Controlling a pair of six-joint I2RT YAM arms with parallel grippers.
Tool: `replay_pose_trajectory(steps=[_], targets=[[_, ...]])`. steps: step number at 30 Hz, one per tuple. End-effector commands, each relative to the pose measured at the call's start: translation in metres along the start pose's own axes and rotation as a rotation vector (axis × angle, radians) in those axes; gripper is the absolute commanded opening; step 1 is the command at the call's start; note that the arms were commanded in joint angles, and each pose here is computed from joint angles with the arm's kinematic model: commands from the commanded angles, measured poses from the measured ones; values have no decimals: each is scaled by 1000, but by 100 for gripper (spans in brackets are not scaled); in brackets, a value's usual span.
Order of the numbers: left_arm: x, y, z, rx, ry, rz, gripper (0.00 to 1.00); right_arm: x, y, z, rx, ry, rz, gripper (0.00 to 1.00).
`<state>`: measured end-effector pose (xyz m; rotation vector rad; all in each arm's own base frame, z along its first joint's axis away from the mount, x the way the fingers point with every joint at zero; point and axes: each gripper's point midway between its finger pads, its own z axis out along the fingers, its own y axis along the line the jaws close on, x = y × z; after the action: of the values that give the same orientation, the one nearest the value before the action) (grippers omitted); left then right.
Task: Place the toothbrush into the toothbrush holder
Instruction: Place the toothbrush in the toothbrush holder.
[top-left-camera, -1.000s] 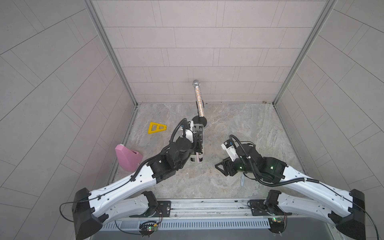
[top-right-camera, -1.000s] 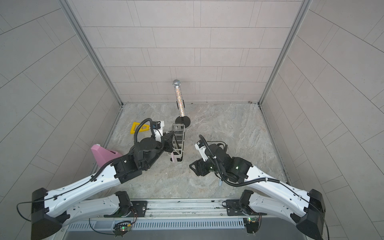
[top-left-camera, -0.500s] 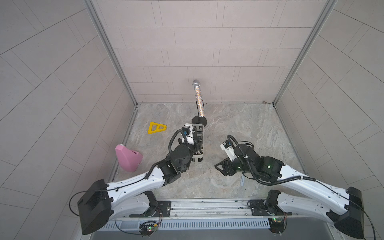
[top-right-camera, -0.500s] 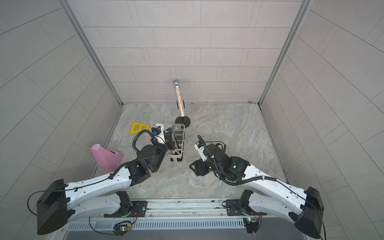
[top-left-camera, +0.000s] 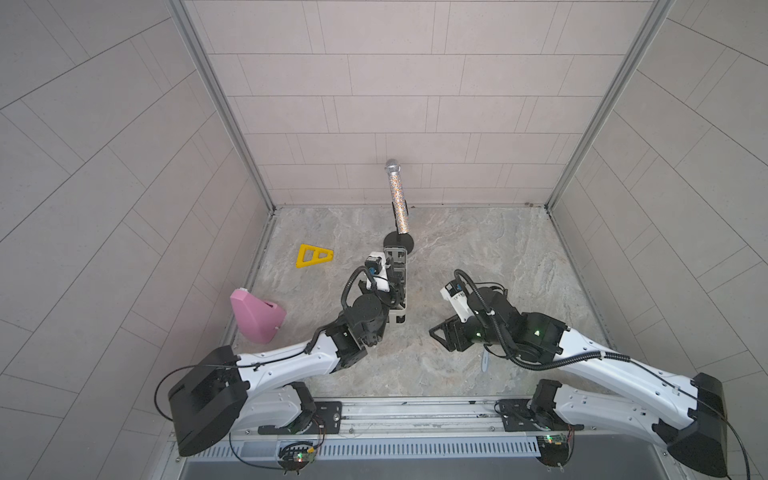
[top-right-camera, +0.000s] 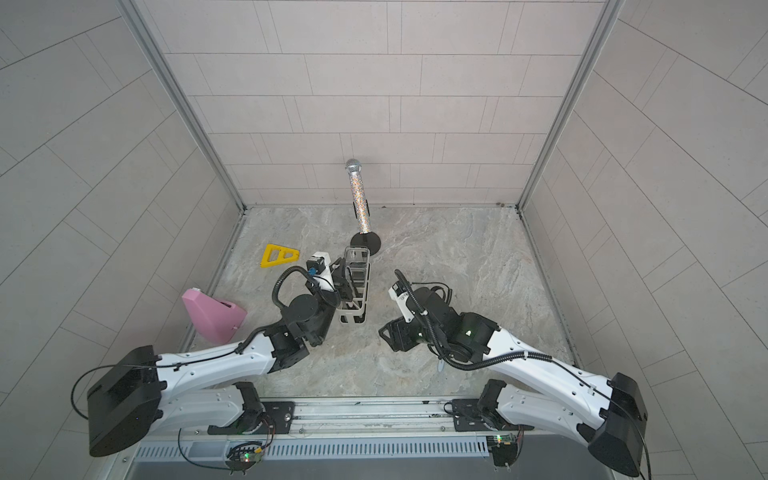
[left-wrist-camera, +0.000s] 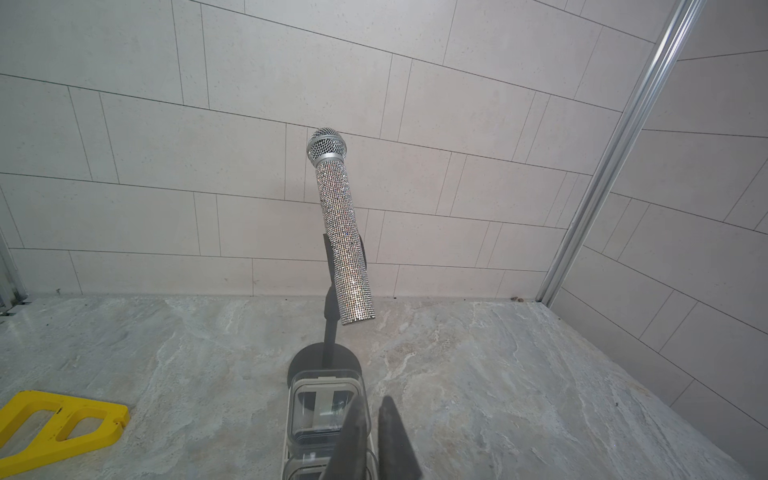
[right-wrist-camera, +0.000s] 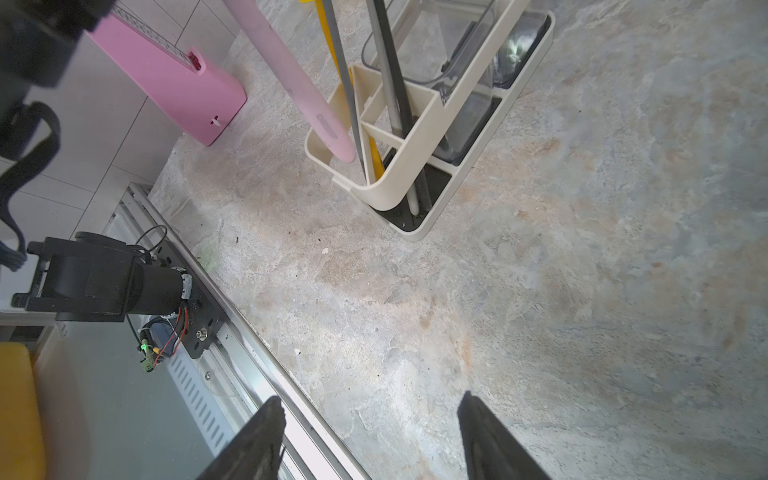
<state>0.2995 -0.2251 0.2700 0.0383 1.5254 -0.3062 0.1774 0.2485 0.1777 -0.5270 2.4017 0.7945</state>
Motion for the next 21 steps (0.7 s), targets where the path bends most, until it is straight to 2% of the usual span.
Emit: replay_pose_trajectory(steps=[1,12,15,21], targets=[[-5,7,-1,-25,-39,-12,2,1,-4,-1,12,-7,0,69],[16,10,0,-38,-20,-16,10,4,-5,-2,14,-6,5,69],[18,11,0,-40,-19,-17,18,4,-6,-1,14,-6,6,69],[16,11,-1,-36,-22,-21,40,4,-5,-1,14,-4,4,69]])
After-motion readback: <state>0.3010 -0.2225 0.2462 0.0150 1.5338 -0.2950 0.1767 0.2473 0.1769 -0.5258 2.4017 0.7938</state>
